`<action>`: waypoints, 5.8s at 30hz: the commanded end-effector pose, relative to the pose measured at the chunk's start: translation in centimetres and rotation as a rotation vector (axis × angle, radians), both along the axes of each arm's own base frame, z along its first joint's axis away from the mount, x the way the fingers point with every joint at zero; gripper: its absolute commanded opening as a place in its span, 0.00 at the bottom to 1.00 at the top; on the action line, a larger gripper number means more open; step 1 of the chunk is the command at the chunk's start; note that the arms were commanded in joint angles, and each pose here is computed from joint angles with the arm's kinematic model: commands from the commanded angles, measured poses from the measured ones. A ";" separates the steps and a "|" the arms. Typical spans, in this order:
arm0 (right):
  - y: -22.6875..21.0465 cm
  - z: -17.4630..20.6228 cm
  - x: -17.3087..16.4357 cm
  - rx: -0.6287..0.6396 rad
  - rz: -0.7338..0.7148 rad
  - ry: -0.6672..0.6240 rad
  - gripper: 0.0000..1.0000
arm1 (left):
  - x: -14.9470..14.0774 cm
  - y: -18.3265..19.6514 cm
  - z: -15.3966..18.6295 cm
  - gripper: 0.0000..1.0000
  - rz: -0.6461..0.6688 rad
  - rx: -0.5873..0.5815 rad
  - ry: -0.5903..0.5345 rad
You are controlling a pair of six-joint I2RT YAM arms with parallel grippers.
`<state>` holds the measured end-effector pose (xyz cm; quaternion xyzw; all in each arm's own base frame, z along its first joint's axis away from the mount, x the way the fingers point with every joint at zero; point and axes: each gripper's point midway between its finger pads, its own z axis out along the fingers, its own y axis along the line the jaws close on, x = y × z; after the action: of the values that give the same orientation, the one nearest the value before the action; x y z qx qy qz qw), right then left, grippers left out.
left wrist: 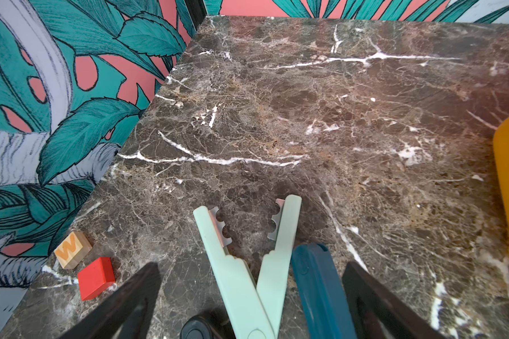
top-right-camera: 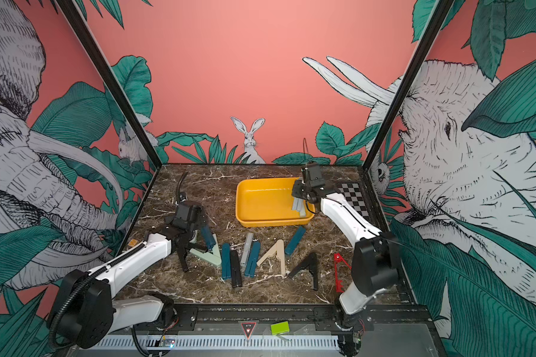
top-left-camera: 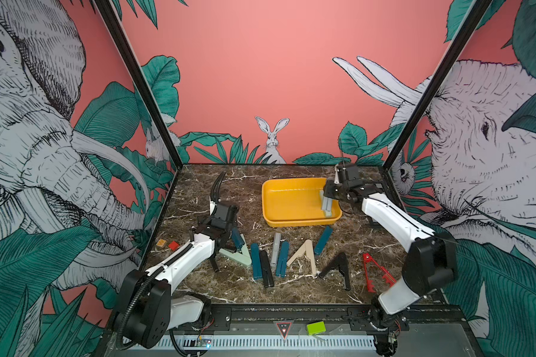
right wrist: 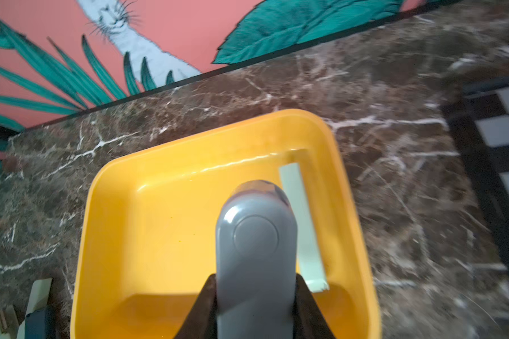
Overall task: Put the pruning pliers into the storage box
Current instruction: Place the pruning pliers in the storage box.
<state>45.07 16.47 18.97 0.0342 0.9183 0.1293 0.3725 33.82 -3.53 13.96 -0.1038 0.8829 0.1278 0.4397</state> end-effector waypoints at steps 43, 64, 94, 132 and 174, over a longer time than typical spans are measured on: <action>-1.5 -14.8 5.0 -0.282 0.091 0.266 0.14 | -1.8 1.6 2.2 0.99 0.038 0.050 -0.022; -1.3 -14.9 5.0 -0.252 0.096 0.270 0.47 | -1.9 1.6 2.2 0.99 0.041 0.038 -0.033; -0.8 -15.0 5.2 -0.211 0.093 0.294 0.00 | -2.3 2.2 2.3 0.99 0.062 0.055 -0.041; 0.1 -12.5 8.0 -0.129 0.100 0.266 0.63 | -2.4 2.3 2.2 0.99 0.069 0.052 -0.039; 1.3 -16.2 -0.7 -0.153 0.065 0.564 0.73 | -3.3 3.1 1.7 0.99 0.075 0.085 -0.050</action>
<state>46.61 17.95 4.44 0.0043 0.9873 0.0682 0.1432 30.97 -0.89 15.50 -0.1158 0.8676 0.1712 0.4523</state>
